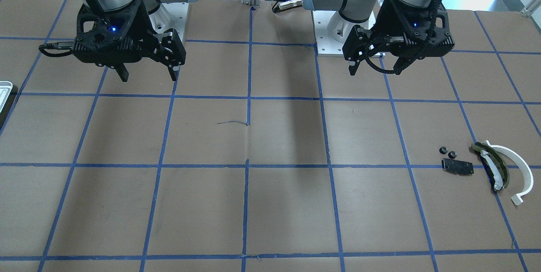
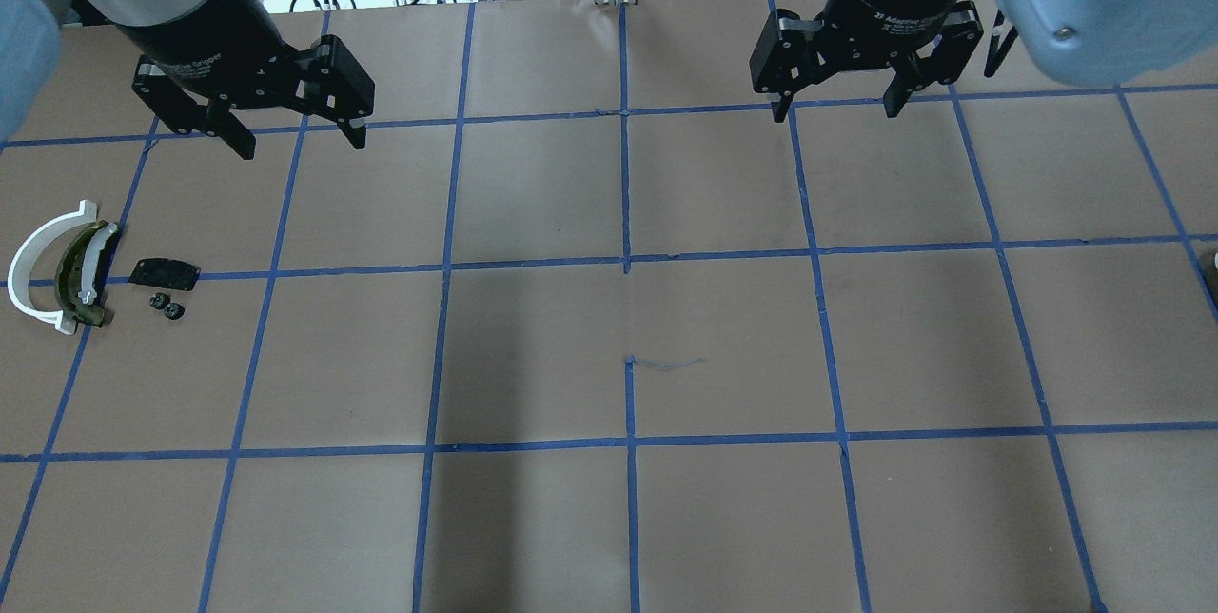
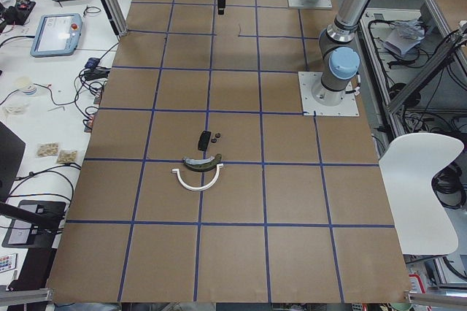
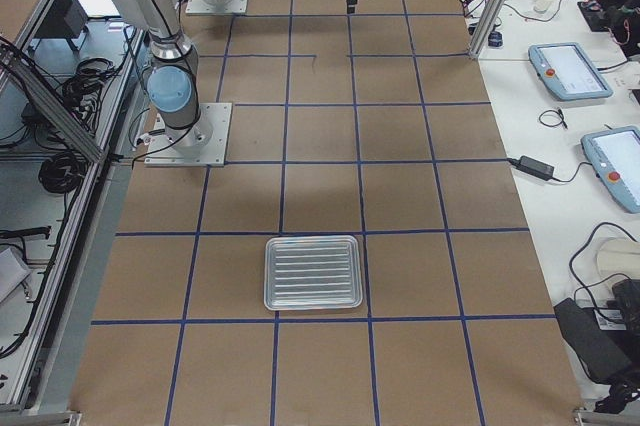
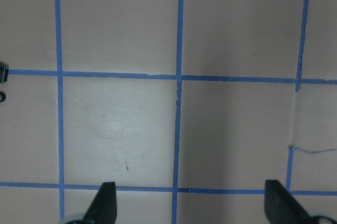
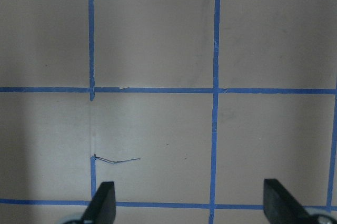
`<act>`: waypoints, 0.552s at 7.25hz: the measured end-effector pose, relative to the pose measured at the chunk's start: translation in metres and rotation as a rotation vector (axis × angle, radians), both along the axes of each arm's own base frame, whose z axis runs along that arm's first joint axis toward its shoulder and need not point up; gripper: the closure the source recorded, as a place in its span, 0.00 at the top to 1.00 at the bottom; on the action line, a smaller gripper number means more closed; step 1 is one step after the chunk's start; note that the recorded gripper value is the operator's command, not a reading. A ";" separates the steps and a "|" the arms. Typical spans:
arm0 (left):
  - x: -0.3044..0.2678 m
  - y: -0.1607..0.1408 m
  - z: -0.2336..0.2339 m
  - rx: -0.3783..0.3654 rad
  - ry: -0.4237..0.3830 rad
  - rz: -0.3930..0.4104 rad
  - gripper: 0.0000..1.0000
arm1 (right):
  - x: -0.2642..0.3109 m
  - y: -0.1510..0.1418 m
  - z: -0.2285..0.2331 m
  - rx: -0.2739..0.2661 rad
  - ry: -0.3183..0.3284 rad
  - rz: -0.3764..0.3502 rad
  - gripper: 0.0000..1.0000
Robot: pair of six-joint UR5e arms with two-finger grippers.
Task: Place bearing gear from tray to pile
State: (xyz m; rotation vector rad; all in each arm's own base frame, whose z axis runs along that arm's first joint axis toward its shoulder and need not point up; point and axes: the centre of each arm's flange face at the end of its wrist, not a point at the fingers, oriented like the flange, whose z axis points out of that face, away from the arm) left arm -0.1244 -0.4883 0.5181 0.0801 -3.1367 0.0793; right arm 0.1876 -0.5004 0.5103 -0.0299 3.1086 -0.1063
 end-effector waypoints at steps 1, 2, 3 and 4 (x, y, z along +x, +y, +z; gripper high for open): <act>0.001 0.001 0.001 -0.002 -0.003 0.000 1.00 | 0.000 0.000 0.000 0.000 0.000 0.000 1.00; 0.001 0.002 0.002 -0.003 -0.004 0.000 1.00 | -0.001 0.000 0.000 0.000 0.001 -0.001 1.00; 0.001 0.002 0.003 -0.004 -0.004 0.000 1.00 | -0.001 0.000 -0.001 0.000 0.001 -0.001 1.00; 0.001 0.003 0.003 -0.004 -0.004 0.000 1.00 | 0.000 0.000 -0.001 0.001 -0.001 -0.001 1.00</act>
